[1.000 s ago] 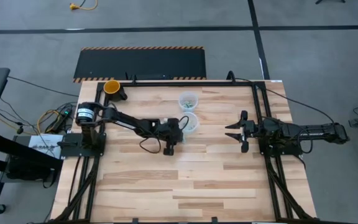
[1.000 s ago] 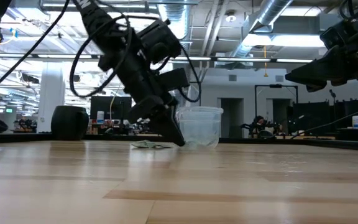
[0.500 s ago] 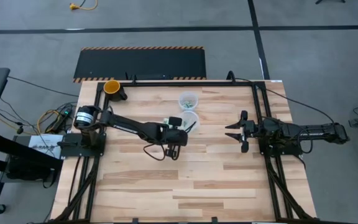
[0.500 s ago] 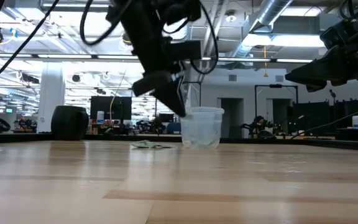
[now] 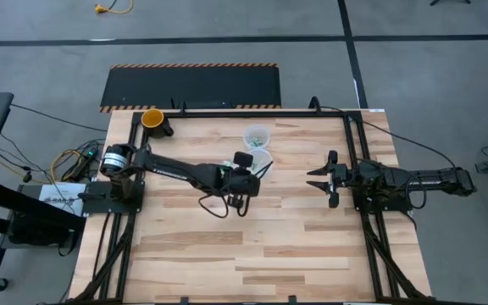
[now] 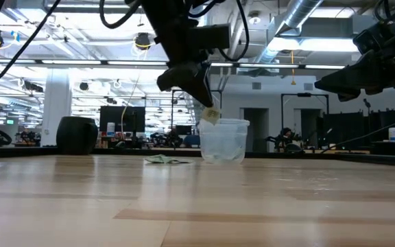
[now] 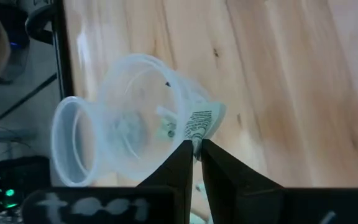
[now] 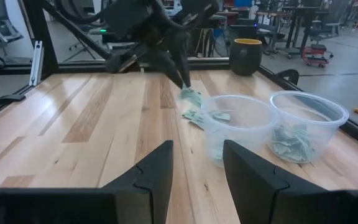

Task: Pick and place items into bin
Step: Put the green stevia packet into the bottom transparent bin

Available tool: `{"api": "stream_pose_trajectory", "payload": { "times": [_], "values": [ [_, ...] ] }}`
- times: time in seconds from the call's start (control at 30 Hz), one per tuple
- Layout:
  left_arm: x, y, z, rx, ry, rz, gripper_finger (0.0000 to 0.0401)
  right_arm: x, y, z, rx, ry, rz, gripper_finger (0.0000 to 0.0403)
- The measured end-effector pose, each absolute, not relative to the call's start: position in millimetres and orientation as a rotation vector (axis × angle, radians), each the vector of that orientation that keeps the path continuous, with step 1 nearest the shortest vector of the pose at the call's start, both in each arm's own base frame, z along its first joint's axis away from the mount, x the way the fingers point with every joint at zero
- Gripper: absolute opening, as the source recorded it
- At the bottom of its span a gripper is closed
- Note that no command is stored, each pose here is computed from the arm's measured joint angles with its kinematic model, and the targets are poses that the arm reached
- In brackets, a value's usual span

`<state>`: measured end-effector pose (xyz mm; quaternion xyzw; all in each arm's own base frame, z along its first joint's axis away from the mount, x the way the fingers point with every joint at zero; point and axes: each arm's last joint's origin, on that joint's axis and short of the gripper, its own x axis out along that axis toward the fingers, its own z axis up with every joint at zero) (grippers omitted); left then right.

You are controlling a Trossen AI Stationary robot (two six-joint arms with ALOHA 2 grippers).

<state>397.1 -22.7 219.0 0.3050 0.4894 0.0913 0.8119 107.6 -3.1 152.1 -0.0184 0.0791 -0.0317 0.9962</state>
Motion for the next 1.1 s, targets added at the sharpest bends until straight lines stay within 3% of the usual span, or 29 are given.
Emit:
{"api": "stream_pose_trajectory", "payload": {
  "times": [0.4, 0.77, 1.1],
  "values": [
    [401, 3, 224, 0.702, 1.041, 0.281, 0.002, 108, -3, 152, -0.037, 0.158, -0.064, 0.0134],
    [398, -6, 229, 0.724, 1.044, 0.271, 0.002, 108, -3, 152, -0.037, 0.158, -0.064, 0.0133],
    [399, 1, 269, 0.59, 0.792, 0.203, 0.002, 108, -3, 152, -0.037, 0.157, -0.064, 0.0134]
  ]
}}
